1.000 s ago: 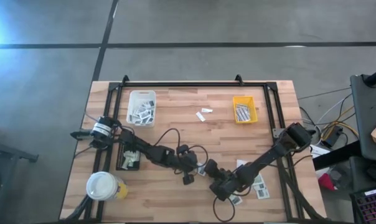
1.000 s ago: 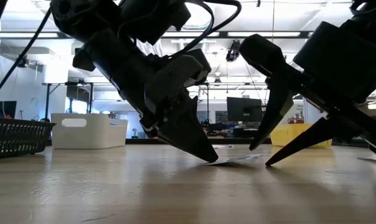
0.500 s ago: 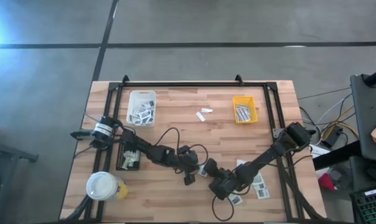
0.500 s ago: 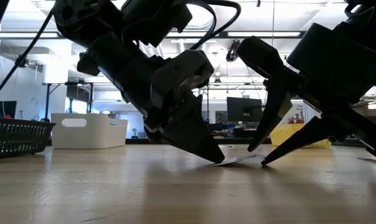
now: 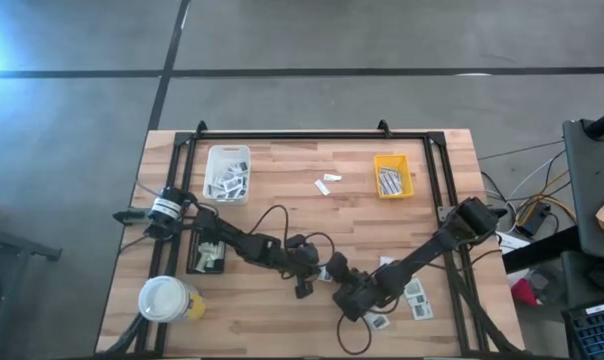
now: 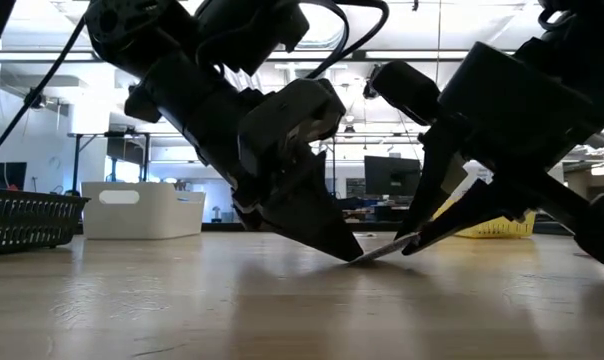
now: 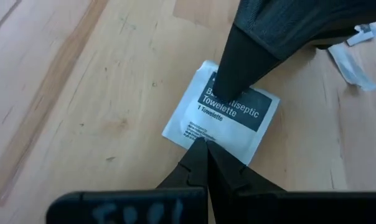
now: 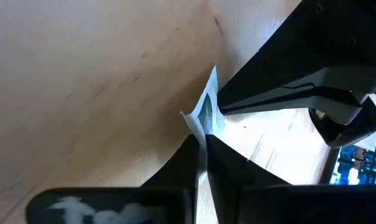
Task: Pick & Place First Aid Supplies
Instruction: Put the gray towelette pack into the white bin
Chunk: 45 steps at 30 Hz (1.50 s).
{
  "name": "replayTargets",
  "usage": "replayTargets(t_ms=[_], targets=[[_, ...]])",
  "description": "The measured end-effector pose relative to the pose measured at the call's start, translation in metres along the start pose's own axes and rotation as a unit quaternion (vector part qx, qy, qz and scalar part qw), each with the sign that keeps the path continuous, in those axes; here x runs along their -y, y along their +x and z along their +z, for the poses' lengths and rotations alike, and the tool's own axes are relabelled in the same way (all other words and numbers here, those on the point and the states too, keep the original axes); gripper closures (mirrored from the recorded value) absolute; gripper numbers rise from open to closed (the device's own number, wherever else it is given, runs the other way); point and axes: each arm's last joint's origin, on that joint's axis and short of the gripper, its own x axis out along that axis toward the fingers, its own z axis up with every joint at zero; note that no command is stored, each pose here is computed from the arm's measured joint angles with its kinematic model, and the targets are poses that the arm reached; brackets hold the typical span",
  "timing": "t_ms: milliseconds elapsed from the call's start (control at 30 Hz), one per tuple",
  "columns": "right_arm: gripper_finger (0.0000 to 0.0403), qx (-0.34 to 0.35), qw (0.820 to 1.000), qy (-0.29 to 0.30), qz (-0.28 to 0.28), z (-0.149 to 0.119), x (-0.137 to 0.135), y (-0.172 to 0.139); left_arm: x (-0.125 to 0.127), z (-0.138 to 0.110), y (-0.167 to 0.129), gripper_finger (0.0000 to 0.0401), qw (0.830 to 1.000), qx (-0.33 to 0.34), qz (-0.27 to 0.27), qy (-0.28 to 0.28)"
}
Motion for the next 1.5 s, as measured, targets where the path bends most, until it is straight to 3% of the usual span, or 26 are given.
replayTargets(t_ms=[200,433,700,900,1233,1333,1500], targets=[[0.0394,-0.021,0.999,0.033,0.009,0.001,0.002,-0.004,0.001,0.005,-0.008,0.0401,1.000,-0.001,0.010,0.028],[0.0394,-0.047,0.995,0.088,0.015,0.003,0.008,-0.011,0.003,0.012,-0.026,0.0401,0.995,0.003,0.060,0.080],[0.0394,-0.046,0.990,0.135,0.012,-0.003,0.025,-0.034,0.023,0.014,-0.042,0.0401,0.981,0.034,0.082,0.170],[0.0394,-0.044,0.982,0.181,0.014,-0.016,0.038,-0.056,0.033,0.016,-0.051,0.0401,0.973,0.055,0.098,0.204],[0.0394,-0.008,0.948,0.317,0.024,-0.029,0.045,-0.084,0.036,0.022,-0.052,0.0401,0.970,0.081,0.086,0.213],[0.0394,-0.001,0.931,0.363,0.030,-0.030,0.044,-0.083,0.037,0.022,-0.052,0.0400,0.969,0.077,0.072,0.224],[0.0394,0.028,0.917,0.393,0.058,-0.025,0.038,-0.075,0.038,0.024,-0.052,0.0380,0.966,0.083,0.059,0.237]])
